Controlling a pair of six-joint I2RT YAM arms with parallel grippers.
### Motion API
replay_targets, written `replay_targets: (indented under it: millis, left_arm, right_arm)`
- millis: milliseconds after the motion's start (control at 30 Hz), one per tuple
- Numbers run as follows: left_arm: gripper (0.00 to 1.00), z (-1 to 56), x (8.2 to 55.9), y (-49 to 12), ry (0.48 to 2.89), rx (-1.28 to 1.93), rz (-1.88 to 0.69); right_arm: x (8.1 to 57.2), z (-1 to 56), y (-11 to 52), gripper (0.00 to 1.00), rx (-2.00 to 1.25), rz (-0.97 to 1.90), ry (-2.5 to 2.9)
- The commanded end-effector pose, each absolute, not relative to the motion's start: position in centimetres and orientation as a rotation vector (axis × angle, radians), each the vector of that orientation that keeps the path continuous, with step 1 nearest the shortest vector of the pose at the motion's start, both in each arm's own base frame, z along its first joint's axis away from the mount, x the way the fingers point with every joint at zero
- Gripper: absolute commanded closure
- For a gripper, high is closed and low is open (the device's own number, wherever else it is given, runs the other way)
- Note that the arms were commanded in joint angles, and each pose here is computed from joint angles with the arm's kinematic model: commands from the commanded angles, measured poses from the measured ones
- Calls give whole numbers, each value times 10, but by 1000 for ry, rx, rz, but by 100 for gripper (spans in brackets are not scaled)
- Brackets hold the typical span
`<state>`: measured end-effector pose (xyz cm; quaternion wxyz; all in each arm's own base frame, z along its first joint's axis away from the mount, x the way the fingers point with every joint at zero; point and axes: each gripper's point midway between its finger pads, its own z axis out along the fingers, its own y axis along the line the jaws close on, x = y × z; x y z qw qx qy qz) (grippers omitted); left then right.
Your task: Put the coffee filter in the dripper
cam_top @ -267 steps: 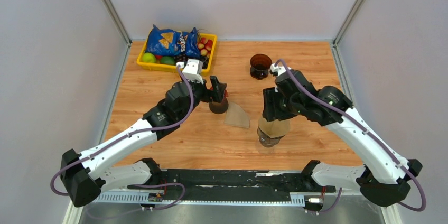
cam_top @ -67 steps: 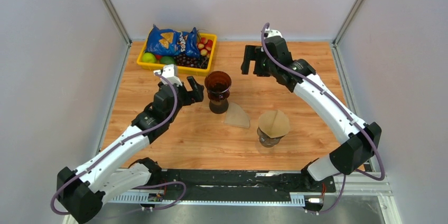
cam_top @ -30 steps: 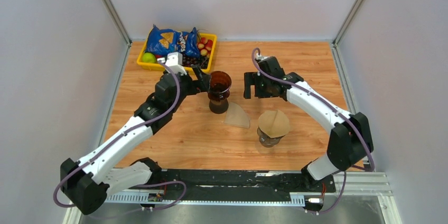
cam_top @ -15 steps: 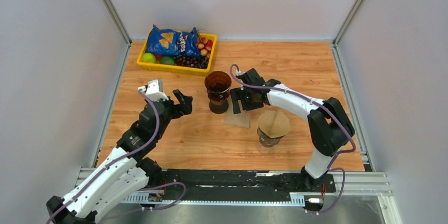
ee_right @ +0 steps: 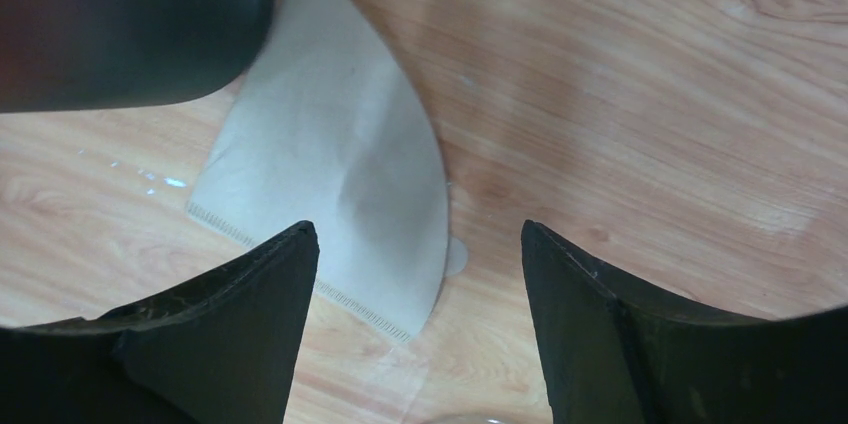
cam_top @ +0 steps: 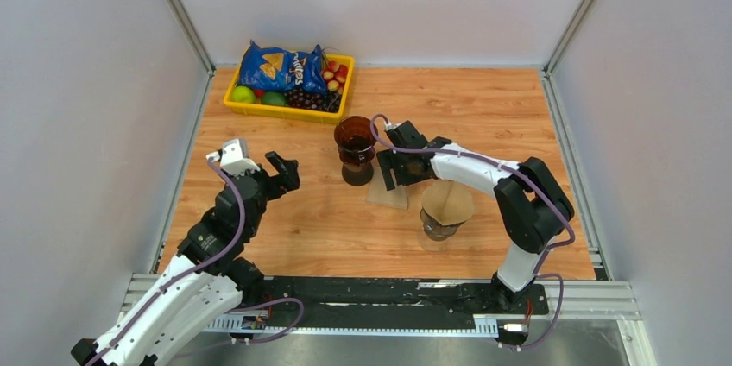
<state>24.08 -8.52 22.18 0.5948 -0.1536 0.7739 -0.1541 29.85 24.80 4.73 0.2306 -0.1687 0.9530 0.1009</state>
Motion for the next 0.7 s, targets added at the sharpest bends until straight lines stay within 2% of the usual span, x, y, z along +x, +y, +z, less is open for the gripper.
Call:
replay_targets:
  millis: [0, 667]
  left_arm:
    - [0, 231, 239, -72, 1762, -415, -325]
    - [0, 232, 237, -64, 1747, -436, -297]
  right_arm:
    - [316, 46, 244, 23, -421, 206, 2542]
    - [332, 28, 210, 22, -327, -30, 2470]
